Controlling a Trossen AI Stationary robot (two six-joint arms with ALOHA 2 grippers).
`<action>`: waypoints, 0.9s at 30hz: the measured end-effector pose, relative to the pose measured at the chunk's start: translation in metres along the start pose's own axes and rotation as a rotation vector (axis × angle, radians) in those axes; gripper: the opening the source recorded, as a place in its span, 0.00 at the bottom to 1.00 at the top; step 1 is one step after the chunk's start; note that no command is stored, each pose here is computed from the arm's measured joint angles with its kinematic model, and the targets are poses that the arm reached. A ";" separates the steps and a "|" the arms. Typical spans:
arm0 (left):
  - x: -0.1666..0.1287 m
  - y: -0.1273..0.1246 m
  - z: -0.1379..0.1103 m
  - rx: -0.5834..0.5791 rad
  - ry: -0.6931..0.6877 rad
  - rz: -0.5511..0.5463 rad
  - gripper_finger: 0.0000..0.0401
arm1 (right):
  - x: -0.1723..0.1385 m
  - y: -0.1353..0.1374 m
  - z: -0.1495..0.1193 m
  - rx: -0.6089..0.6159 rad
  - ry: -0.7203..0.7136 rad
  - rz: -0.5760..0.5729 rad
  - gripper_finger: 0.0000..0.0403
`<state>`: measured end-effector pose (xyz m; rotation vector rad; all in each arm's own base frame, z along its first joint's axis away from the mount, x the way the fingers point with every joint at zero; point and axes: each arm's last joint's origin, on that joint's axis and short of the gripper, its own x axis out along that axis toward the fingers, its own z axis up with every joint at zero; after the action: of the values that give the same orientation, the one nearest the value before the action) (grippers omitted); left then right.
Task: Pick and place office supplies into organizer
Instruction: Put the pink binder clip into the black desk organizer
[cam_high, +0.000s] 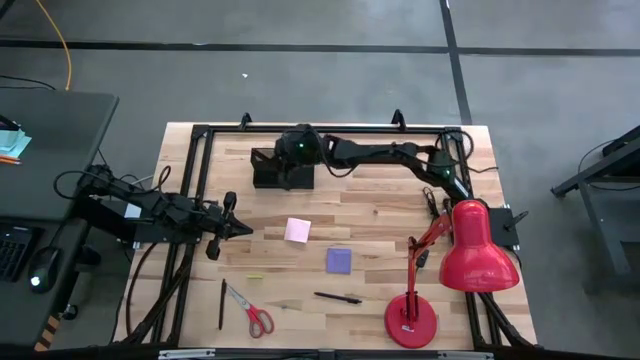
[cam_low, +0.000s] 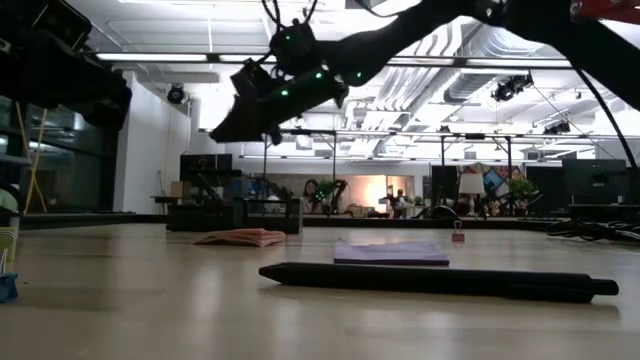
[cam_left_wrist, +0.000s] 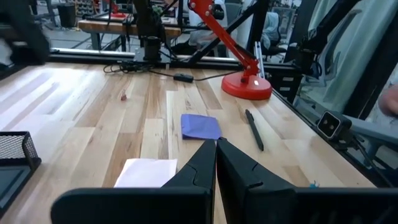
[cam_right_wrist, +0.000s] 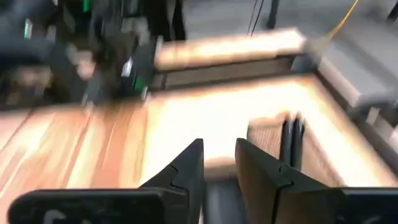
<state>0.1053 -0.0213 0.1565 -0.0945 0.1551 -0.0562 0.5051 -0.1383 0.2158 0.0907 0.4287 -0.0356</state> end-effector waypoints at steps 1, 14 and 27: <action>0.000 0.000 0.000 0.000 0.000 0.000 0.00 | -0.003 0.001 0.000 0.009 0.034 0.008 0.22; 0.000 0.000 0.000 0.000 -0.004 0.011 0.00 | -0.042 0.034 -0.017 0.039 0.515 0.061 0.22; 0.000 0.000 0.000 -0.002 -0.004 0.010 0.00 | -0.035 0.062 -0.015 -0.045 0.479 0.109 0.22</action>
<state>0.1053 -0.0210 0.1567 -0.0960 0.1521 -0.0460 0.4709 -0.0744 0.2218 0.0775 0.9017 0.1055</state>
